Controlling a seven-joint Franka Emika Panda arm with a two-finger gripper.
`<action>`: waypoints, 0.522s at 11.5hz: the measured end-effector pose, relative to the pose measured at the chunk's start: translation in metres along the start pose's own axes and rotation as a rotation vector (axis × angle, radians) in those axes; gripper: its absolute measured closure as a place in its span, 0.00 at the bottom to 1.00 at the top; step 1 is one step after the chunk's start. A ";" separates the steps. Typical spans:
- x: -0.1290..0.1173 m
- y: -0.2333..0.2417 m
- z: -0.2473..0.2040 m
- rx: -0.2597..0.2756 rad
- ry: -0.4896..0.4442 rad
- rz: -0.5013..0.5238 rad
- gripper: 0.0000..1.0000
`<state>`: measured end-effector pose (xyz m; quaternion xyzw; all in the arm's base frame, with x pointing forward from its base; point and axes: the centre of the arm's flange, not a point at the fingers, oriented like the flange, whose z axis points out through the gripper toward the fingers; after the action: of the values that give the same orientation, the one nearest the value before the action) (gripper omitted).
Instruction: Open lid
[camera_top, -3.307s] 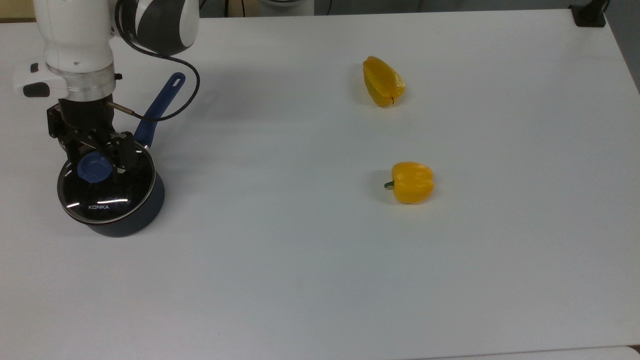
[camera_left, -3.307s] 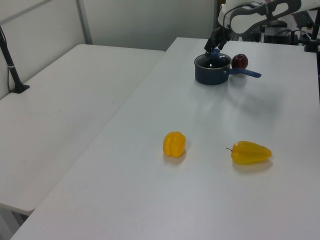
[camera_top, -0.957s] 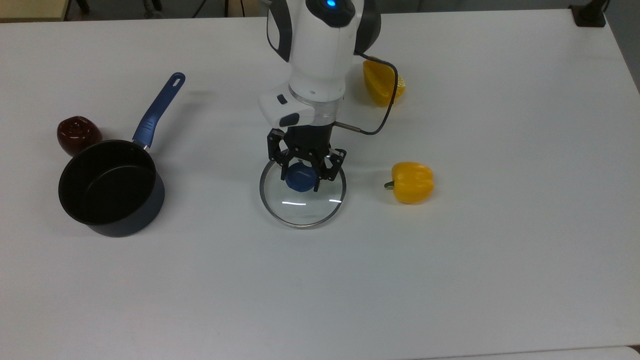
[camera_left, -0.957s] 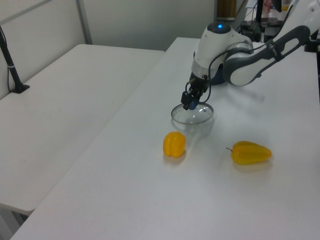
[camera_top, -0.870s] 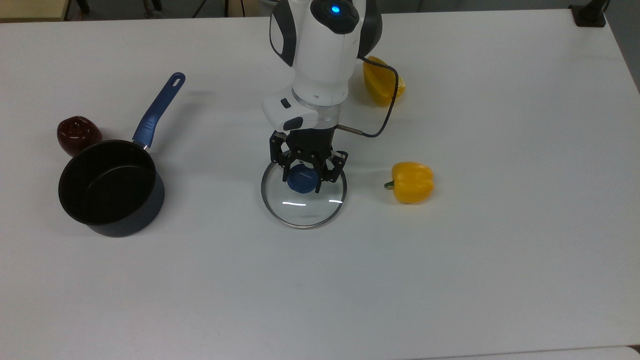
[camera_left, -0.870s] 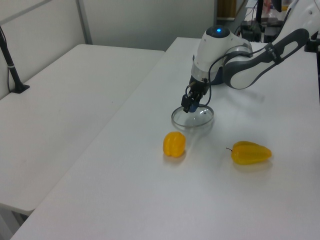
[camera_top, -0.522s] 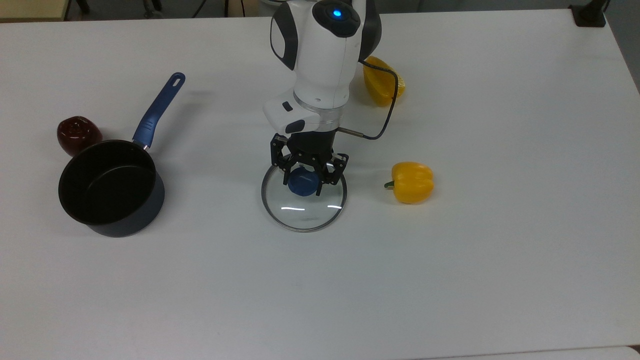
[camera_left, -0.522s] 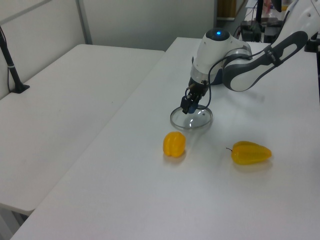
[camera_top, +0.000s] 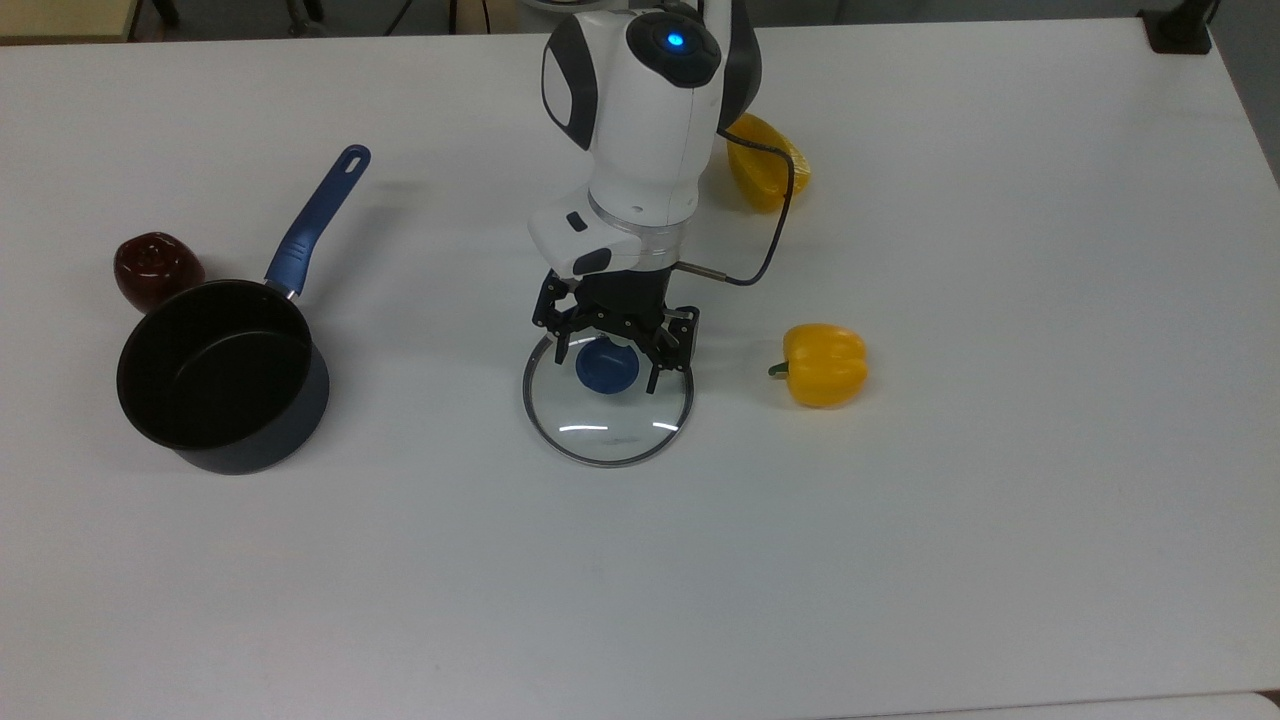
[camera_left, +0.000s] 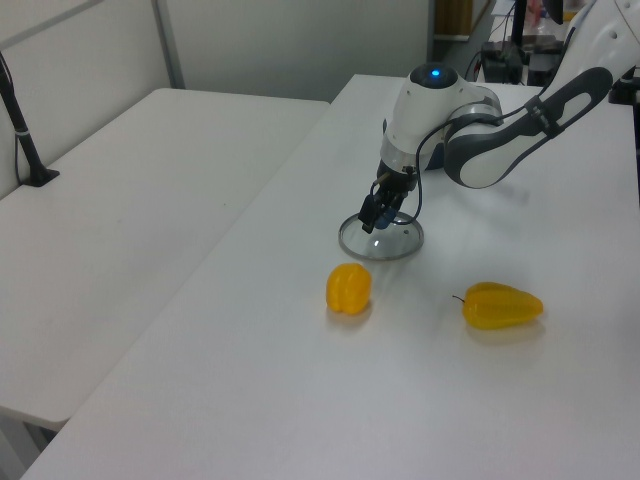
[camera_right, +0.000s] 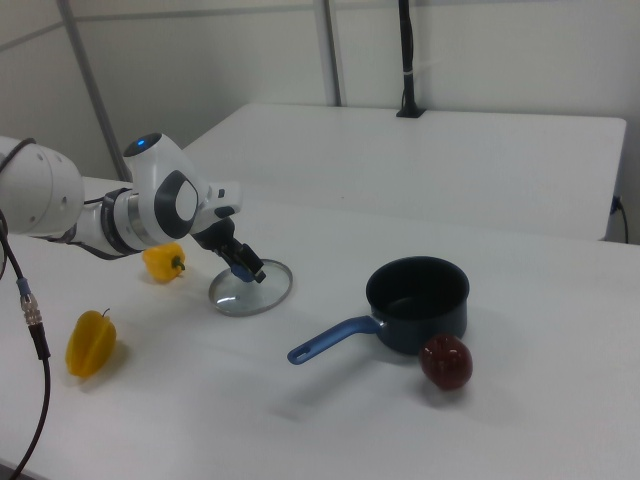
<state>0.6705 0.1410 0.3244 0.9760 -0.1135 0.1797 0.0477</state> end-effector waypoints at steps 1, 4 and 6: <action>0.002 0.000 -0.002 0.002 0.005 0.002 0.00; 0.021 0.013 -0.042 -0.055 -0.021 0.018 0.00; 0.034 0.033 -0.099 -0.057 -0.068 0.000 0.00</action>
<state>0.6603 0.1156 0.4304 0.9798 -0.1202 0.1431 0.0716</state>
